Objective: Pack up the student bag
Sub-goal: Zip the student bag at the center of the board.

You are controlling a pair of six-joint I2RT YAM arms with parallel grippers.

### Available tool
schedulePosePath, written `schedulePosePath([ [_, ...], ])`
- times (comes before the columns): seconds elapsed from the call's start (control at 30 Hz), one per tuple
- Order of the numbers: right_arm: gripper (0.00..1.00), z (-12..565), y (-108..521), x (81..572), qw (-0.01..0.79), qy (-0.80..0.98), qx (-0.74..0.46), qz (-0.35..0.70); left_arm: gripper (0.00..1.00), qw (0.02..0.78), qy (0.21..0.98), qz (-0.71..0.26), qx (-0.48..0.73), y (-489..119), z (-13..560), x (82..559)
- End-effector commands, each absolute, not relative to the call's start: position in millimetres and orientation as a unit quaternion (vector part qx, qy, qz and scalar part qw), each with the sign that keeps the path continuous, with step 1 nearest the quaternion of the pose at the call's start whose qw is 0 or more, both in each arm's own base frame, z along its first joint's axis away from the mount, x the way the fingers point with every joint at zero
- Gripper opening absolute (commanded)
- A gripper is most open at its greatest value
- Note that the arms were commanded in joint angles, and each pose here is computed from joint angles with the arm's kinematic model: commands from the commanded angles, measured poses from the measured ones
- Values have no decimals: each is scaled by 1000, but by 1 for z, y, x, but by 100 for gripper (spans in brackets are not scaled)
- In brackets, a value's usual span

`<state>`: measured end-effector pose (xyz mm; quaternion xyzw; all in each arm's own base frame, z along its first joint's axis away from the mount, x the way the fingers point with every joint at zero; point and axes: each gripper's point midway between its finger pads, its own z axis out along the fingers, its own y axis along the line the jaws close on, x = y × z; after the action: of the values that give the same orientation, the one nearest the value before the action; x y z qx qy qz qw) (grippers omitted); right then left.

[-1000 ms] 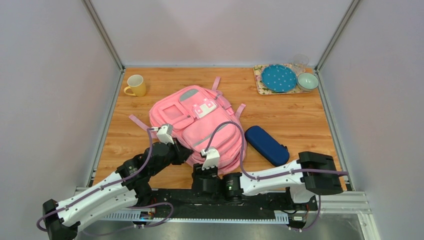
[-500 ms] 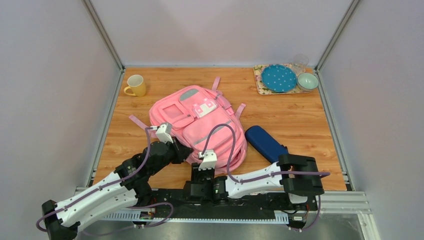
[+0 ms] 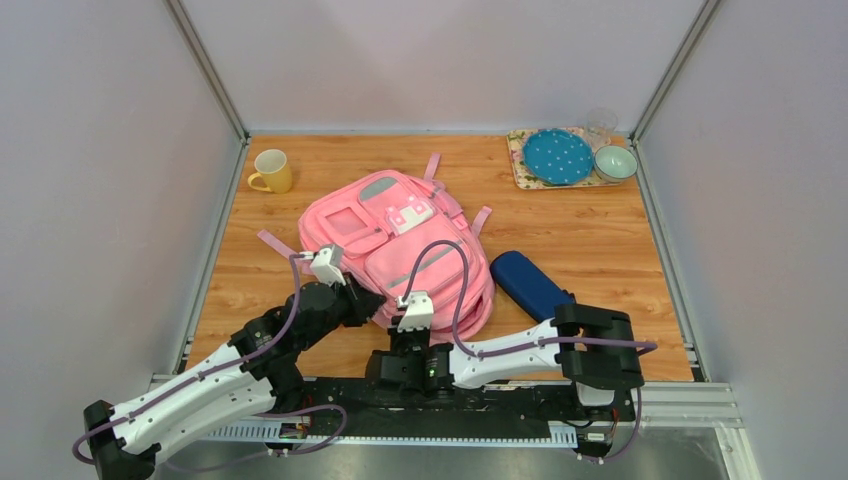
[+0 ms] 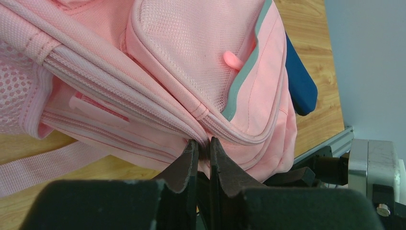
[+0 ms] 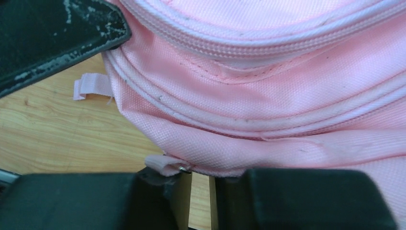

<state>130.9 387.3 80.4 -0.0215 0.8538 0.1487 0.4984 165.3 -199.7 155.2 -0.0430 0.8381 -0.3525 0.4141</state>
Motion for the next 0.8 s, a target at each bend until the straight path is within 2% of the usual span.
schedulePosePath([
  [0.0,13,101,389,160,535,831,18,151,0,434,783,-444,-33,-223,215,163],
  [0.03,5,98,386,161,533,833,15,148,0,432,785,-442,-32,-222,213,163],
  [0.07,0,98,384,161,534,833,14,145,0,432,786,-440,-32,-222,211,162],
  [0.27,0,98,377,148,514,843,-43,149,0,439,797,-414,-37,-211,200,163],
  [0.47,0,107,375,111,451,854,-100,239,0,471,809,-350,-43,-182,190,170],
  [0.6,0,84,352,93,405,870,-128,249,0,482,828,-285,-27,-162,182,173],
  [0.77,0,75,345,83,377,879,-143,253,0,490,835,-249,-22,-149,180,174],
])
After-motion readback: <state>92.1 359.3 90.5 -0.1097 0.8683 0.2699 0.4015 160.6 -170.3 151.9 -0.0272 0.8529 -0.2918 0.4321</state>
